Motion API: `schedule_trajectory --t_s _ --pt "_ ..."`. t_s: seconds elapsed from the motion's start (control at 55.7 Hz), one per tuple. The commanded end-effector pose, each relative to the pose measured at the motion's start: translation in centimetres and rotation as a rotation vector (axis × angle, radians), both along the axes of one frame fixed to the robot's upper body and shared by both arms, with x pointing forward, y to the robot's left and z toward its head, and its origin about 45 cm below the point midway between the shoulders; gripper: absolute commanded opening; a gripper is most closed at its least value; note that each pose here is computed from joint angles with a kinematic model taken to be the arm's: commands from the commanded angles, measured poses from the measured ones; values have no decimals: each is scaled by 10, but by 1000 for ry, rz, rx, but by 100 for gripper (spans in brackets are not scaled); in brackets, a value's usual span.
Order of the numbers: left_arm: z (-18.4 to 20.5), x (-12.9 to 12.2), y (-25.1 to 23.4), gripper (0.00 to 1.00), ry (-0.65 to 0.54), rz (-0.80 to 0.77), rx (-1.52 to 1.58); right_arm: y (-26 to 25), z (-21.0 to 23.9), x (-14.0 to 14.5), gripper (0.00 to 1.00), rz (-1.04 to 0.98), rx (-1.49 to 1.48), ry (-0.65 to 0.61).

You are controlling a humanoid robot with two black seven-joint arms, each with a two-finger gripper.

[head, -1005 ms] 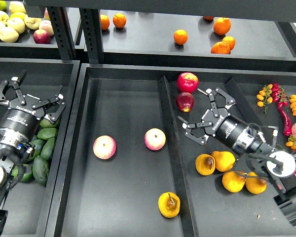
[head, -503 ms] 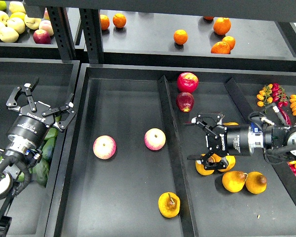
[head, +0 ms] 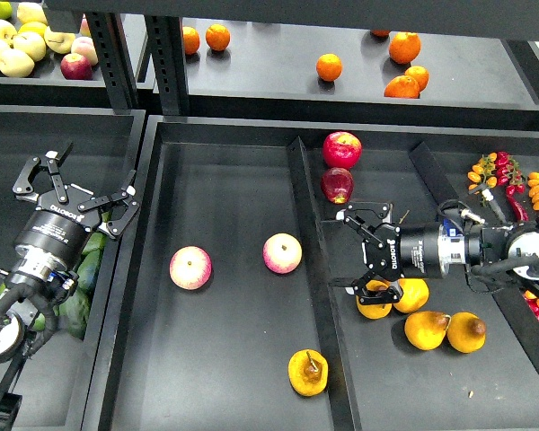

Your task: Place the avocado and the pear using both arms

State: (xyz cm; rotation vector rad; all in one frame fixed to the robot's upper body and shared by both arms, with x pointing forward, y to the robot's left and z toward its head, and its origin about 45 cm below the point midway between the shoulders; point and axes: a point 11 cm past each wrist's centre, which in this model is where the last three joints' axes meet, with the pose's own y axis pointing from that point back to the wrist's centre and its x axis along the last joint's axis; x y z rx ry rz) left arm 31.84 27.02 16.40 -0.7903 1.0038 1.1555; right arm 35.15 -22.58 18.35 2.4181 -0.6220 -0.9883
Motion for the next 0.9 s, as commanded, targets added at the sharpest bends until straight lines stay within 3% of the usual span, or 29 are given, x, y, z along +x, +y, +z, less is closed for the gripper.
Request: schedule_trajectory --t_s 0.0,0.144,0.413,0.879 --pt "-1 0 -2 100 2 -5 0 4 0 0 100 106 -131 -27" --pt "-1 0 -3 100 3 -10 2 -5 -9 -1 99 260 -367 -59" --pt "-1 -1 -5 100 -1 -18 2 11 -39 -8 100 426 -520 -96" --pt "-1 -2 -5 100 -5 -20 1 53 -103 -46 100 554 -539 -24"
